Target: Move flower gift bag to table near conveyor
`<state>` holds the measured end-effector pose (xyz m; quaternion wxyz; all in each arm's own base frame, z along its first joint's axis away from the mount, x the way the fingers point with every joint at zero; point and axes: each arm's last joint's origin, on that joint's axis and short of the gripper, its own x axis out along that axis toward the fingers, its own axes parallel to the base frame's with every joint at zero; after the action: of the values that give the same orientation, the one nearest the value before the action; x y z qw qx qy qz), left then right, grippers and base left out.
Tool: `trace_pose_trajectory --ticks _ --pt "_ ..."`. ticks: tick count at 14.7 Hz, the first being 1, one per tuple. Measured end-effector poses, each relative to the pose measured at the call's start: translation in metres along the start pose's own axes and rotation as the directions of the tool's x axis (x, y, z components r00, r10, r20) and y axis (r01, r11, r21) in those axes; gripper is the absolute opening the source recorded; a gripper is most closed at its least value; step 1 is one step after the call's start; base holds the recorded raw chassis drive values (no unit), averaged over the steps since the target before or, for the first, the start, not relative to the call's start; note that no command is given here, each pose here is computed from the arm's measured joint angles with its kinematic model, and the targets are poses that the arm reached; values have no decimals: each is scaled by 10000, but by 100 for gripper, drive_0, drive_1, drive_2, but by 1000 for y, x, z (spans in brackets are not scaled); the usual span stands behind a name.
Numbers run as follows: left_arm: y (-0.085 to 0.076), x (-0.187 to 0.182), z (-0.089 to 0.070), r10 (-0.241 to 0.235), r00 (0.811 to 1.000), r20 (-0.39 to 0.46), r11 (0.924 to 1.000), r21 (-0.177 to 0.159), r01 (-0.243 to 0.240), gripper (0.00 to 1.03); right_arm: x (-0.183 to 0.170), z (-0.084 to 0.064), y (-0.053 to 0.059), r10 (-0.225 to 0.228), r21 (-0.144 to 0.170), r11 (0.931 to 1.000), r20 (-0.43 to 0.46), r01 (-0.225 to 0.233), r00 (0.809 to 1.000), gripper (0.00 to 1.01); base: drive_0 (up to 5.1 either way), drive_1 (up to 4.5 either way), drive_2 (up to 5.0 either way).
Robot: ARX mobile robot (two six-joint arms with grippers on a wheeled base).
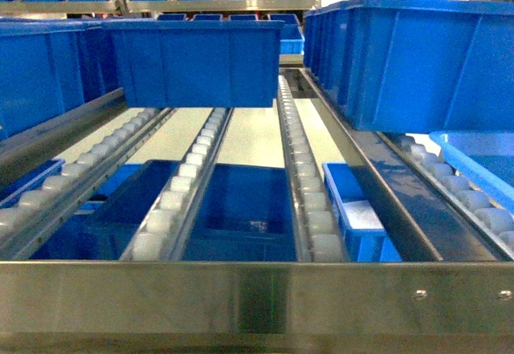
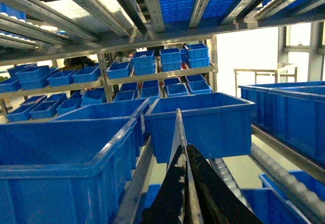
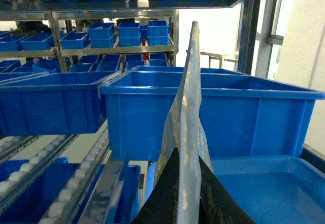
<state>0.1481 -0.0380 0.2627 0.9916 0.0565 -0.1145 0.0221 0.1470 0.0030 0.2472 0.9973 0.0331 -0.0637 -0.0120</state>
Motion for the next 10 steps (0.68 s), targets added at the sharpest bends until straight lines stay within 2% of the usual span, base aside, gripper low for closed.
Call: trace_pose_trajectory --ticks 10 --pt "0 0 0 0 10000 -18 10000 6 0 2 0 0 0 -1 -5 10000 -15 1 10000 3 -488 131 343"
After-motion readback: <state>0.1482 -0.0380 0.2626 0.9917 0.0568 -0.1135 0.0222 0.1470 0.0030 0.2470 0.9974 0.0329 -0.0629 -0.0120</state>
